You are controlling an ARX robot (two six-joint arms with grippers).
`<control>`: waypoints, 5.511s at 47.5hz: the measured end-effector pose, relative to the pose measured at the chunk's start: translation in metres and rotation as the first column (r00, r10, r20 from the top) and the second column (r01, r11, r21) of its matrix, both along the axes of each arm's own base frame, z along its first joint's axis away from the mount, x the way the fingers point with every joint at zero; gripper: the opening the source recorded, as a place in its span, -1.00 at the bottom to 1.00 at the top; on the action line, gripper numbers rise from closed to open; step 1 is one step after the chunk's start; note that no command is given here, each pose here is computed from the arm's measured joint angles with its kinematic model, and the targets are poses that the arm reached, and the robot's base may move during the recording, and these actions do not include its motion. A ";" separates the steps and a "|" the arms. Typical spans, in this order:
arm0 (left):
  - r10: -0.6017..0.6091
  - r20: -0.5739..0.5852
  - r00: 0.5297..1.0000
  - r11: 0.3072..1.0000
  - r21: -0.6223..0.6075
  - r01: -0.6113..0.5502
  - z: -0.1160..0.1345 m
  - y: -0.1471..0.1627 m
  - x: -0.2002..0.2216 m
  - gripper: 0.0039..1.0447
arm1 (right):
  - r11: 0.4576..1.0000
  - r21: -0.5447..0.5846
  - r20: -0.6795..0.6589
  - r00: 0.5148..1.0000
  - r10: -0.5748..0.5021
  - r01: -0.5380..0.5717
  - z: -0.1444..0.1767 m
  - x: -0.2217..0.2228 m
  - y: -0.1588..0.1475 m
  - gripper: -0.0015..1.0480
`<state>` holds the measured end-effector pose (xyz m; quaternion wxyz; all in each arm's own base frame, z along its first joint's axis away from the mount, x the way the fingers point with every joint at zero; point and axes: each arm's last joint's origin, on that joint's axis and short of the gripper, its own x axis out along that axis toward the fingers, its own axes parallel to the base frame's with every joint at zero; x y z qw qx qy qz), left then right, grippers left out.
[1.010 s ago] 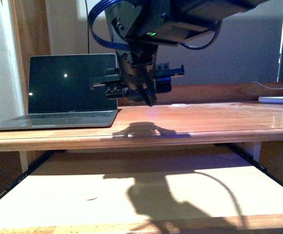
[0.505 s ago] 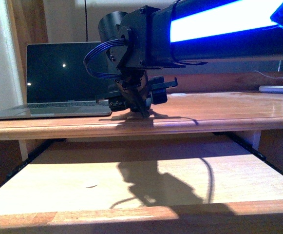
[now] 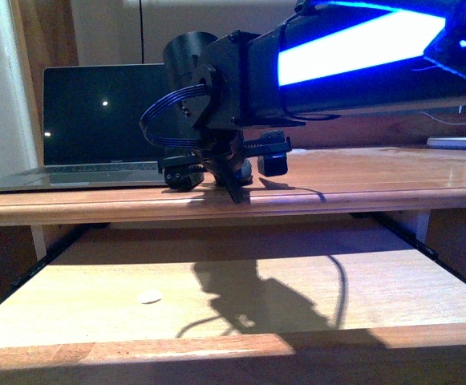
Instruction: Place mouse
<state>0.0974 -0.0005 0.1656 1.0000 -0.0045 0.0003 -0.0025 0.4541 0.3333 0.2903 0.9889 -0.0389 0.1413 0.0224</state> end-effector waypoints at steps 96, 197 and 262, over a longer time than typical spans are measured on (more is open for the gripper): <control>0.000 0.000 1.000 1.000 0.000 0.000 0.000 0.000 0.000 0.86 | 0.925 0.089 -0.009 0.928 0.371 -0.369 -0.105 -0.172 -0.171 0.86; 0.000 0.000 1.000 1.000 0.001 0.000 0.000 0.000 0.000 0.86 | 0.972 0.232 0.216 0.973 -0.085 0.034 -0.080 -0.344 -0.282 0.45; 0.000 0.000 1.000 1.000 0.001 0.000 0.000 0.000 0.000 0.86 | 0.996 0.087 0.284 0.957 -0.053 0.030 -0.122 -0.357 -0.333 -0.73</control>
